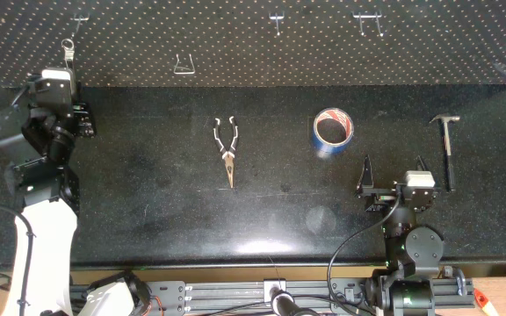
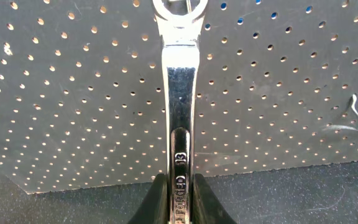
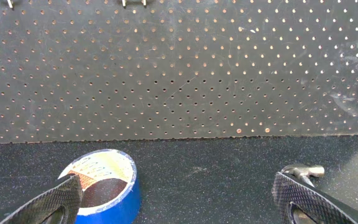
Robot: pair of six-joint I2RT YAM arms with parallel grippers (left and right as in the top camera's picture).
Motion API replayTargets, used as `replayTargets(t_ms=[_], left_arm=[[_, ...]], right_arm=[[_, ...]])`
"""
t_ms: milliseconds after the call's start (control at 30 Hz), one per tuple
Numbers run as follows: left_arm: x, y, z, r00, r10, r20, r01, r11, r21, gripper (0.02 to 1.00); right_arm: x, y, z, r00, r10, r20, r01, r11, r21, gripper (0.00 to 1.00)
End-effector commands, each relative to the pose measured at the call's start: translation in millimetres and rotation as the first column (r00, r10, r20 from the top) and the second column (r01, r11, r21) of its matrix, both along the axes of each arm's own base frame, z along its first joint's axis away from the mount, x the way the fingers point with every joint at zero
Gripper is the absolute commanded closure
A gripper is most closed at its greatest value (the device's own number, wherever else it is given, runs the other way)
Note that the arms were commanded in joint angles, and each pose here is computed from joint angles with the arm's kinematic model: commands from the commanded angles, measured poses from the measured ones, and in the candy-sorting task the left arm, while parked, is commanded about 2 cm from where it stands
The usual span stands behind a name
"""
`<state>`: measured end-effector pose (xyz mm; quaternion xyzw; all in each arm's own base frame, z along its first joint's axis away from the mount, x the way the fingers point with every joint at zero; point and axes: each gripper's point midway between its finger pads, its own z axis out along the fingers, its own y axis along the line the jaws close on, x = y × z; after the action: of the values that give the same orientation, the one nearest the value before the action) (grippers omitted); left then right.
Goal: Place Tools Onto Pegboard
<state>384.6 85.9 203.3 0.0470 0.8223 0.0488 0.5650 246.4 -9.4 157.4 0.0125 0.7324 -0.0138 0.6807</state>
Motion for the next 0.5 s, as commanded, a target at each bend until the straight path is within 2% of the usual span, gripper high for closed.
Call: replayTargets(t_ms=[33,500], left_arm=[[4.2,-2.6,2.7,1.000,-0.023,0.013,0.023,1.000,0.007,0.991],[6.7,-1.9,10.1,0.999,-0.033,0.043,0.032,0.999,0.044,0.993]], right_arm=[[-0.5,-0.2,-0.2,1.000,0.002,0.002,-0.002,1.000,-0.014,0.001],[-0.5,-0.2,-0.2,1.000,0.002,0.002,-0.002,1.000,-0.014,0.001]])
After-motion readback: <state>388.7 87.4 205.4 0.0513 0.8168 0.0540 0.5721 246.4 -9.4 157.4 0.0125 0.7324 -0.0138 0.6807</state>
